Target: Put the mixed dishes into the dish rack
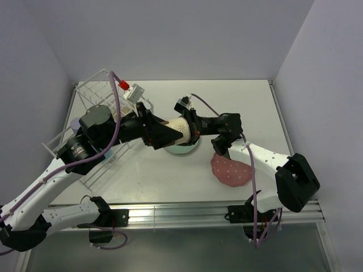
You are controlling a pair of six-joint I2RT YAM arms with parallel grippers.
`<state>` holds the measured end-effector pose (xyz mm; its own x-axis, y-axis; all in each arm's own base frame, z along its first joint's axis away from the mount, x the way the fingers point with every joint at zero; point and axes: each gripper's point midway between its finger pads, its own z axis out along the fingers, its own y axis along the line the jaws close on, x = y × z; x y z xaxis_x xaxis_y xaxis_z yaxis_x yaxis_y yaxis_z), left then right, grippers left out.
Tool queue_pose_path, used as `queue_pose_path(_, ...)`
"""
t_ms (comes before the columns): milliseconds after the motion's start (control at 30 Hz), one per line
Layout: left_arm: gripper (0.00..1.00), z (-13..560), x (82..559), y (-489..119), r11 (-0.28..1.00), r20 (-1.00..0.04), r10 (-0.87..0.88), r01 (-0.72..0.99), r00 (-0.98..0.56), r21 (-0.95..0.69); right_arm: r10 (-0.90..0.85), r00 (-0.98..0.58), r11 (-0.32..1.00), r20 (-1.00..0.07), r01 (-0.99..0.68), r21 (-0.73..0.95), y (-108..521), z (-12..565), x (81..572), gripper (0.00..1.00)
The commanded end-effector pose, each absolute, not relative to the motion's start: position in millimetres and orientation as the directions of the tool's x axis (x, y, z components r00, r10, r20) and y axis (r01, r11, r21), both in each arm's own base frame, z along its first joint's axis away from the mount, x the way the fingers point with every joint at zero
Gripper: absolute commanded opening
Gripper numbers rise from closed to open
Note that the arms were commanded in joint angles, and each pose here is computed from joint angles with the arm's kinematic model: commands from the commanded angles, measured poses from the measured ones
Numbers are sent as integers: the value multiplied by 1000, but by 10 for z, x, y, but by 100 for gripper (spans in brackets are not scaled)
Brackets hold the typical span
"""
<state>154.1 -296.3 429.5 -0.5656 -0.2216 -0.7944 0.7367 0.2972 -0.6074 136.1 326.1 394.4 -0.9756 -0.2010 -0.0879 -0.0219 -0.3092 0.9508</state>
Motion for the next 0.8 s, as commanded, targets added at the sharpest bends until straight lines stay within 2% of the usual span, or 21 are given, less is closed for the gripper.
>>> queue_pose_path(0, 87, 4497, 1454, -2887, 268, -793, -262, 748, -549, -607, -260, -965, -328, 24, 112, 938, 3089, 4245, 1312, 0)
queue_pose_path(300, 89, 4537, 1453, -2816, 289, -789, -279, 736, -547, -612, -245, -969, -314, 32, 111, 943, 3056, 4162, 1364, 0)
queue_pose_path(567, 80, 4560, 1488, -2925, 269, -792, -259, 746, -553, -609, -250, -968, -310, 31, 110, 944, 3089, 4180, 1397, 0)
queue_pose_path(633, 70, 4576, 1499, -2933, 269, -794, -262, 749, -548, -606, -250, -968, -310, 23, 102, 945, 3095, 4200, 1401, 0)
queue_pose_path(667, 48, 4575, 1508, -2936, 271, -794, -264, 748, -548, -606, -248, -969, -306, 19, 97, 947, 3105, 4194, 1408, 0)
queue_pose_path(700, 34, 4598, 1509, -2933, 270, -795, -267, 750, -545, -604, -247, -969, -307, 7, 85, 948, 3103, 4213, 1401, 0)
queue_pose_path(733, 1, 4553, 1552, -2935, 294, -790, -266, 734, -553, -613, -246, -969, -305, 1, 79, 949, 3106, 4216, 1400, 2)
queue_pose_path(767, 0, 4547, 1581, -2926, 311, -786, -272, 722, -556, -618, -244, -970, -294, 9, 83, 952, 3122, 4202, 1415, 10)
